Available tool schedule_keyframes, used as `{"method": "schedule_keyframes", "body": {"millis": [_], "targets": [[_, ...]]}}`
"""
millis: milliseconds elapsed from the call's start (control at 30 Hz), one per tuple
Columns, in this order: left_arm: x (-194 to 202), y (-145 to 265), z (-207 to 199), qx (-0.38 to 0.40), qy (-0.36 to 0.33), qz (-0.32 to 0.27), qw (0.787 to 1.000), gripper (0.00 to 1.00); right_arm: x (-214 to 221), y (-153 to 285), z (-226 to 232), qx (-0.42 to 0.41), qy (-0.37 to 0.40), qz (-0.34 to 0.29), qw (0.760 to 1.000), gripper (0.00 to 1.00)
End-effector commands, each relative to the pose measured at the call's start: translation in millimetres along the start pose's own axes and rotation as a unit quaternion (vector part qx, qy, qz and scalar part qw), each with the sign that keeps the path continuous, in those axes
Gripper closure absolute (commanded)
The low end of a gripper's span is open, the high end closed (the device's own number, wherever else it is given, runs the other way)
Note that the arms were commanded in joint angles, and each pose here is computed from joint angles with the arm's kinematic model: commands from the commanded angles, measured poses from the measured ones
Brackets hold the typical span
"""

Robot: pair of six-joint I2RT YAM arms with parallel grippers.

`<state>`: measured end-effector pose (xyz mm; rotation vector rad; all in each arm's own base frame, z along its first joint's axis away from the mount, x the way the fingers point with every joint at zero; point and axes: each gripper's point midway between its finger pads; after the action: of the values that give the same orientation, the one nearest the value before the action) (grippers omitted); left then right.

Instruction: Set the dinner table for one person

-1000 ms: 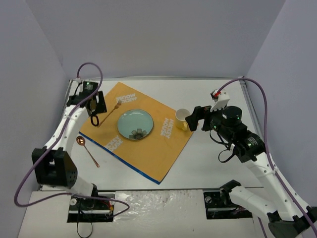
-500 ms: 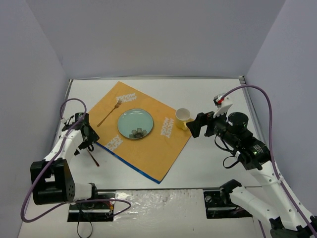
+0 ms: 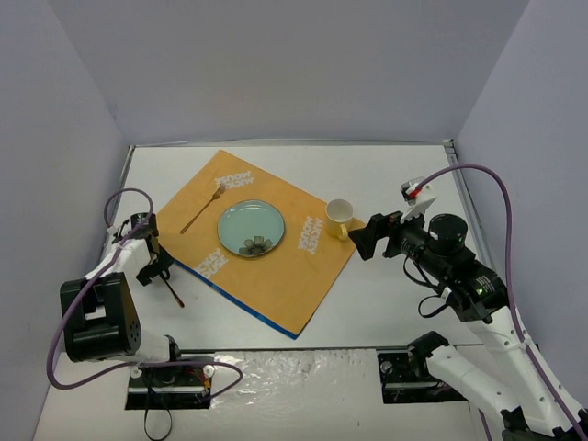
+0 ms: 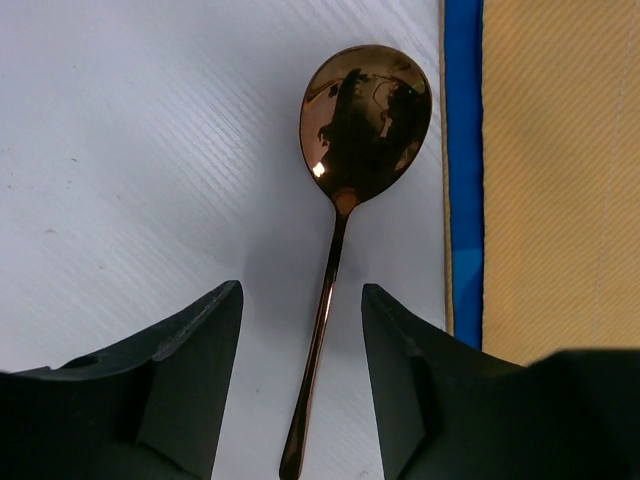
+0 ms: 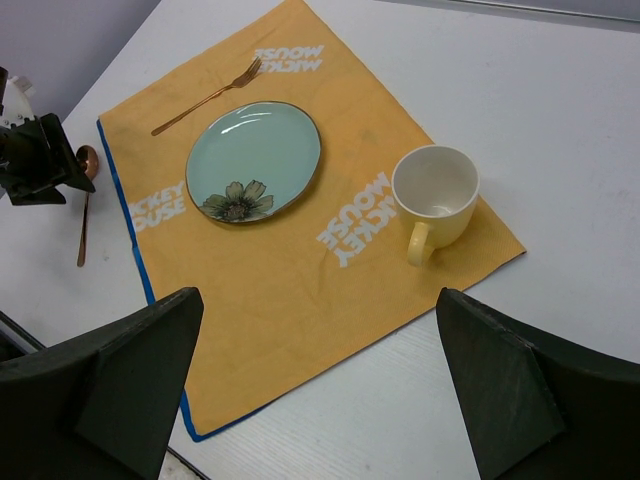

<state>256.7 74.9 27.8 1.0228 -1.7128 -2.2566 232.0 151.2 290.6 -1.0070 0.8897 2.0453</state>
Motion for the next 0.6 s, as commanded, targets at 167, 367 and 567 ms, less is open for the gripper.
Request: {"method": "schedule_keyframes", "body": {"millis": [167, 367, 567], "targets": [[-3.5, -15.2, -8.9, 0.009, -0.007, 0.004, 1.000, 0.59, -12.7, 0.9, 6.0, -0.012, 0.007, -0.023, 1.000, 0.00], [6.9, -20.9, -6.0, 0.000, 0.001, 0.016, 1.000, 0.81, -12.4, 1.1, 5.2, -0.011, 0.008, -0.023, 1.000, 0.00], [15.4, -15.1, 0.4, -0.008, 0.014, 0.022, 1.000, 1.00, -14.2, 0.0, 3.3, -0.005, 0.013, -0.025, 1.000, 0.00]]}}
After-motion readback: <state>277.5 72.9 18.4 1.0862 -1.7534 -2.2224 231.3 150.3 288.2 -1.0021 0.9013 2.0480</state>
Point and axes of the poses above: each gripper's point midway between its finger pads, its own y axis back along the fingers, its own z axis along the line the jaws close on, x = y × z, and after that the axes turned 14 degrees about -y, right-handed
